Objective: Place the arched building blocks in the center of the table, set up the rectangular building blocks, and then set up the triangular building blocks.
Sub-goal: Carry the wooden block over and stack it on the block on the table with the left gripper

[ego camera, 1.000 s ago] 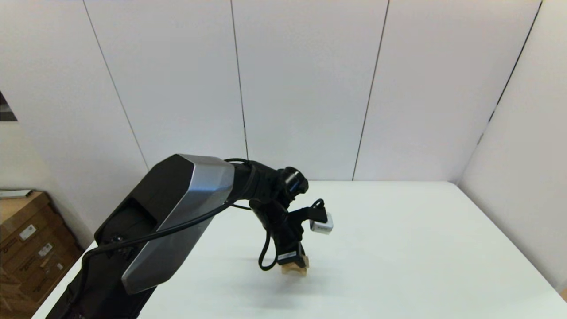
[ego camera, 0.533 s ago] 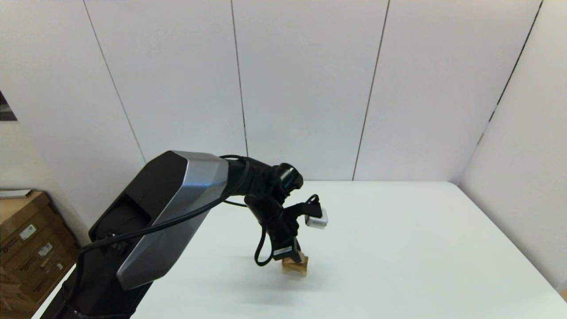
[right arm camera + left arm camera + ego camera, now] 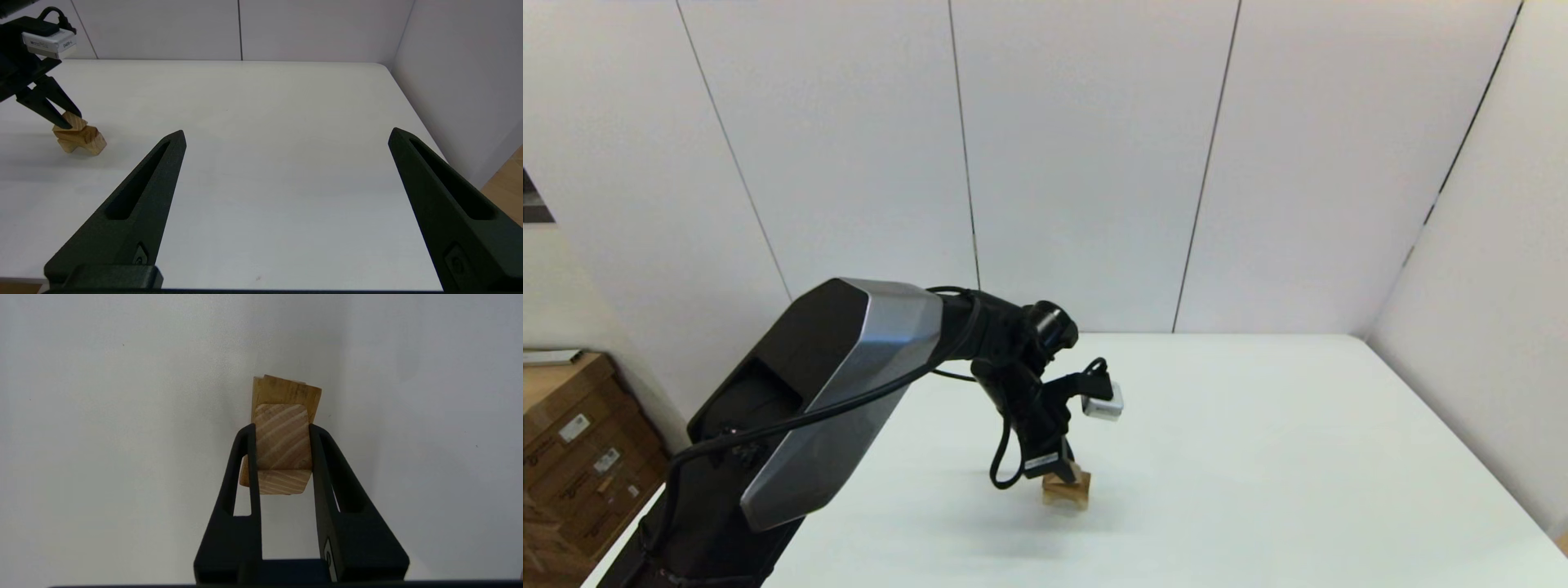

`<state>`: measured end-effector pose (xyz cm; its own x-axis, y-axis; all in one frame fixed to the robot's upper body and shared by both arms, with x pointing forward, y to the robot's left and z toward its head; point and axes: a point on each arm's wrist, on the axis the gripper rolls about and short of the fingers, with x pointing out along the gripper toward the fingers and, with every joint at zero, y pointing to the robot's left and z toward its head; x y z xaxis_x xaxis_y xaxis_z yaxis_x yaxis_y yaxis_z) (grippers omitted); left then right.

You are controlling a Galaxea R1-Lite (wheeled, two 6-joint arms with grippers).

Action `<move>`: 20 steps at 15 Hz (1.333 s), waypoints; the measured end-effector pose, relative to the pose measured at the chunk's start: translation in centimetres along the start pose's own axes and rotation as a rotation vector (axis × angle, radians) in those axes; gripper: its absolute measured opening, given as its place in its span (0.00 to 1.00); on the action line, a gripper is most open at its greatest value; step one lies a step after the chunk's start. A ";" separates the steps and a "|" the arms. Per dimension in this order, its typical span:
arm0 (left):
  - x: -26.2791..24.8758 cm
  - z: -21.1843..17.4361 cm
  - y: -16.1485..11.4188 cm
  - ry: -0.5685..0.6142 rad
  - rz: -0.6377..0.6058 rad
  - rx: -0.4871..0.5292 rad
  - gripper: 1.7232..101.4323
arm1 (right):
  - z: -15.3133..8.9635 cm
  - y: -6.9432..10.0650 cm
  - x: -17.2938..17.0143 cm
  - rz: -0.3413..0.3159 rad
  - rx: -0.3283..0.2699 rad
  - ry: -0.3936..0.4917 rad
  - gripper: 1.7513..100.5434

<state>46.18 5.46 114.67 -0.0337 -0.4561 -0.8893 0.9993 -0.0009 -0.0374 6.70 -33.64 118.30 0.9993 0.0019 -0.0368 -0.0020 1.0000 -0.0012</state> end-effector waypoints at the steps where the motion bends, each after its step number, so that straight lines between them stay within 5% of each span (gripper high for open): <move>1: 0.0 0.0 0.0 0.000 0.000 0.000 0.21 | 0.0 0.0 0.0 0.000 0.000 0.000 0.97; 20: 0.5 0.1 0.3 -0.019 0.019 0.014 0.21 | 0.0 0.0 0.0 0.000 0.000 0.000 0.97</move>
<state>46.50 5.14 114.26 -0.0143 -0.4728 -0.8810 0.9999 -0.0047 -0.0136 6.70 -33.64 118.30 0.9993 0.0023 -0.0372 -0.0024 1.0000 -0.0008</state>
